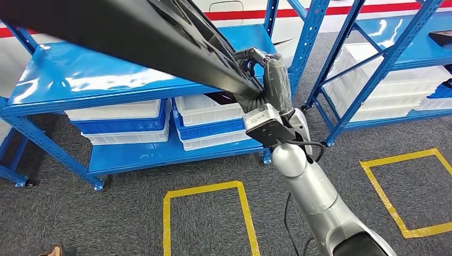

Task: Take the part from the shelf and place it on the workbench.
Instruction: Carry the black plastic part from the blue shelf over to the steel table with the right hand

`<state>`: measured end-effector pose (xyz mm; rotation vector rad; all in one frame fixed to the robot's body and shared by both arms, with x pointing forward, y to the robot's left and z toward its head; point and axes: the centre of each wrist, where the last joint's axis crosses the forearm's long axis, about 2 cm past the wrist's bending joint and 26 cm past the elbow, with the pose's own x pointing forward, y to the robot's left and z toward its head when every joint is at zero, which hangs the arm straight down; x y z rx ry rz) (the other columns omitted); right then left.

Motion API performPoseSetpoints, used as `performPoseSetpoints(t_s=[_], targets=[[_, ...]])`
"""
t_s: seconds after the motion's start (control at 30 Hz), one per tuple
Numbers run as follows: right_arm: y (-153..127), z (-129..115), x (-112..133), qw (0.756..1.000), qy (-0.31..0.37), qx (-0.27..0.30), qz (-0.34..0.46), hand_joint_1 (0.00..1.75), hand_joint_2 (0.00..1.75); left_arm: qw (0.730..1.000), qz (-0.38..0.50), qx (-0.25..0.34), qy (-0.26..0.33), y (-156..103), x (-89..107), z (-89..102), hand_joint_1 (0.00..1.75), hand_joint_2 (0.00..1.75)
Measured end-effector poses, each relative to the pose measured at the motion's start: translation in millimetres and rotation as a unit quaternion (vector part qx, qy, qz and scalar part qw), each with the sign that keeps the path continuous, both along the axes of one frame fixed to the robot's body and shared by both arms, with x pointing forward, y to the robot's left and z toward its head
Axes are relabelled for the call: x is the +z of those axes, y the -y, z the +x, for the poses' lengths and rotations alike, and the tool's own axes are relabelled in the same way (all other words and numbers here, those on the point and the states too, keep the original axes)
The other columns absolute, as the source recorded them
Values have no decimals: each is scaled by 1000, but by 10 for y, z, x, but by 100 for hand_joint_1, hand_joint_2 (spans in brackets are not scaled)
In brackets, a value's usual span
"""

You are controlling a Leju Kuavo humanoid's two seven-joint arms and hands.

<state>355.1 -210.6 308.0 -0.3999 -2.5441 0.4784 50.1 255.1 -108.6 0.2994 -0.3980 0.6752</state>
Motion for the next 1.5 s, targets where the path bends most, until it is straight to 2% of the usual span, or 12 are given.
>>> performPoseSetpoints(t_s=[0.3,0.93,1.13,1.5], targets=[[150,-44,-212,1000,-10,-18,-20,175,175,1000,-1,5,3,-5,-1,-2,0,175],[243,-75,-335,999,-20,-31,-20,175,175,999,10,30,-1,-54,-3,-5,0,175],[279,-51,-370,999,-23,-30,-15,175,175,998,12,58,-6,-59,-4,-10,0,175],[511,-23,-455,997,-38,-65,13,175,175,996,7,69,48,-174,-12,6,0,175]])
